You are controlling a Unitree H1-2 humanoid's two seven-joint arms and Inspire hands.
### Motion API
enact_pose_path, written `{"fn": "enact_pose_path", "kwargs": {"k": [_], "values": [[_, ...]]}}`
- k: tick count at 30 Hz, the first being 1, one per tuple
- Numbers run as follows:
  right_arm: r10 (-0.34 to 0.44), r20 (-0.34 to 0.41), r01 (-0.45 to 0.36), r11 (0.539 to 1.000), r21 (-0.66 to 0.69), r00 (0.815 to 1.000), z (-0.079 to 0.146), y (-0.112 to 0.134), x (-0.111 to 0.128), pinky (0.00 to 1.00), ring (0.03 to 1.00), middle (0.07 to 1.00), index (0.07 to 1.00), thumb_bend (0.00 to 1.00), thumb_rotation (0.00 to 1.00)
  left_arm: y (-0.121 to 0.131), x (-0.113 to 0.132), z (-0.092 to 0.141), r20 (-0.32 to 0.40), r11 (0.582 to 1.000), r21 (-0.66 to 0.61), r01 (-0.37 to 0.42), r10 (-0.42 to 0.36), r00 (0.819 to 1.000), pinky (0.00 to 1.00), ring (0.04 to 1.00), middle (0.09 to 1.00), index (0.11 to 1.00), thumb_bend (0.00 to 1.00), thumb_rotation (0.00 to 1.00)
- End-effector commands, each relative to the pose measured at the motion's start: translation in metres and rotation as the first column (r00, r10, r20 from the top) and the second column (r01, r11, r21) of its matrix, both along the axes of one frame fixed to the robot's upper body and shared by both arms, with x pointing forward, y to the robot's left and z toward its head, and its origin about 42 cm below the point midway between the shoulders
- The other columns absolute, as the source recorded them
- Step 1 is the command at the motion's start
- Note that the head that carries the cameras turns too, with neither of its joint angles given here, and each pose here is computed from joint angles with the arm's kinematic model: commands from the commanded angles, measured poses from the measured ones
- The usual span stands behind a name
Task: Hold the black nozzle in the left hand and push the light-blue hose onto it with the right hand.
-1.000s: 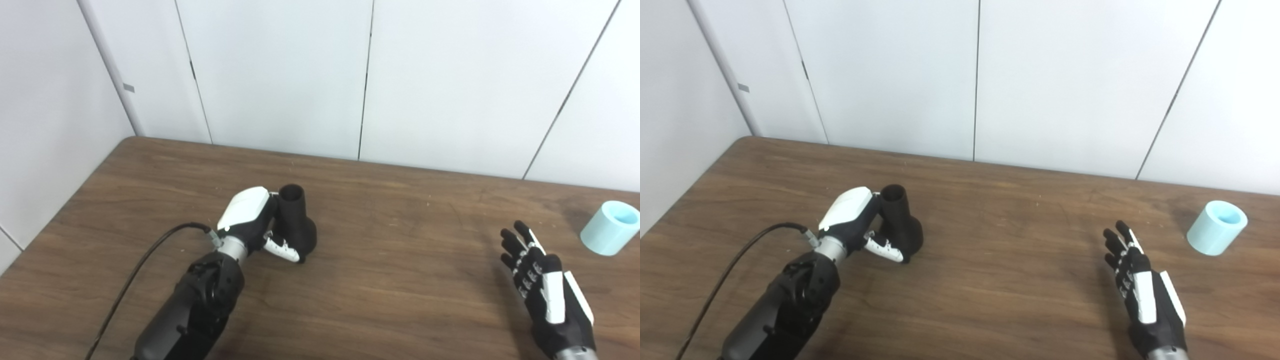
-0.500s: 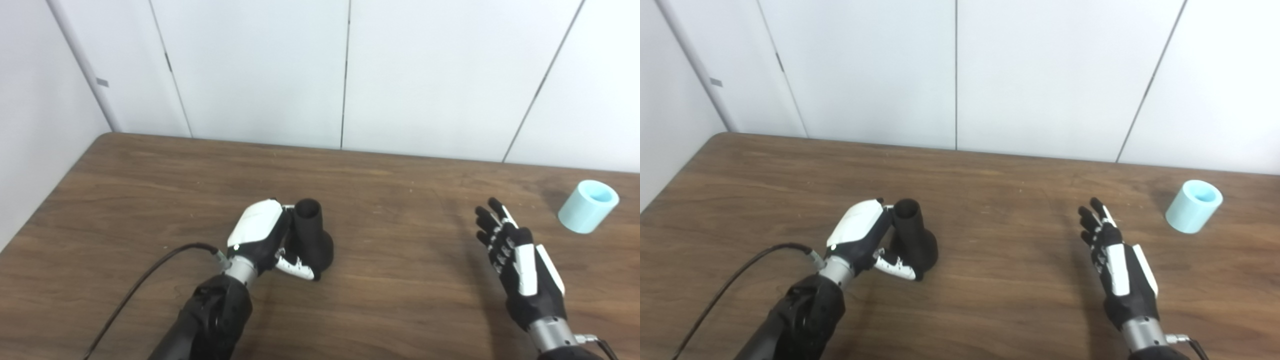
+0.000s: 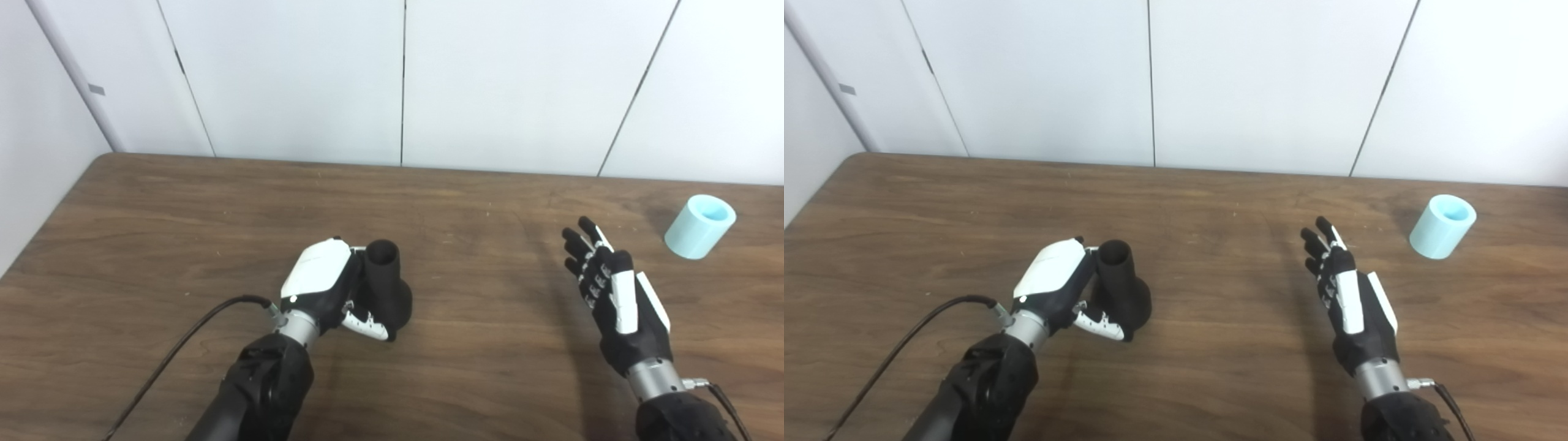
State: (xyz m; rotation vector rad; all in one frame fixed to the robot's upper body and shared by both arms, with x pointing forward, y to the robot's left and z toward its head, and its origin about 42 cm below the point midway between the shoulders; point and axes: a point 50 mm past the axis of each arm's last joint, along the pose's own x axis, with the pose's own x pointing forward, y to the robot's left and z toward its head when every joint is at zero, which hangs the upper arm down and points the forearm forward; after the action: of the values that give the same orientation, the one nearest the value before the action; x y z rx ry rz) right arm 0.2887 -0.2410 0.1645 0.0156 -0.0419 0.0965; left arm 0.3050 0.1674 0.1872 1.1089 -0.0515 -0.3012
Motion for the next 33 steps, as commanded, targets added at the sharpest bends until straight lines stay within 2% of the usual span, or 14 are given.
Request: {"fn": "enact_pose_path", "kwargs": {"k": [1, 8, 25, 33], "values": [[0.003, 0.076, -0.003, 1.000, -0.004, 0.997, 0.020, 0.002, 0.004, 0.97, 0.980, 0.932, 0.999, 0.57, 1.00, -0.022, -0.016, -0.019, -0.123, 0.996, -0.014, 0.094, -0.095, 0.988, 1.00, 0.675, 0.548, 0.444, 0.52, 0.00], [-0.002, 0.081, 0.002, 1.000, -0.004, 0.997, 0.023, 0.001, 0.003, 0.97, 0.978, 0.931, 0.999, 0.55, 1.00, -0.029, -0.018, -0.030, -0.153, 0.993, -0.010, 0.120, -0.121, 0.981, 1.00, 0.699, 0.550, 0.443, 0.51, 0.00], [0.001, 0.091, 0.000, 1.000, -0.007, 0.996, 0.027, 0.002, 0.002, 0.98, 0.978, 0.936, 0.998, 0.55, 1.00, -0.027, -0.024, -0.043, -0.135, 0.993, -0.031, 0.116, -0.119, 0.984, 1.00, 0.686, 0.552, 0.441, 0.51, 0.00], [0.007, 0.091, -0.006, 1.000, -0.015, 0.996, 0.032, -0.002, 0.003, 0.97, 0.977, 0.936, 0.999, 0.55, 1.00, -0.030, -0.022, -0.042, -0.139, 0.992, -0.040, 0.117, -0.122, 0.983, 1.00, 0.688, 0.553, 0.440, 0.51, 0.00]]}}
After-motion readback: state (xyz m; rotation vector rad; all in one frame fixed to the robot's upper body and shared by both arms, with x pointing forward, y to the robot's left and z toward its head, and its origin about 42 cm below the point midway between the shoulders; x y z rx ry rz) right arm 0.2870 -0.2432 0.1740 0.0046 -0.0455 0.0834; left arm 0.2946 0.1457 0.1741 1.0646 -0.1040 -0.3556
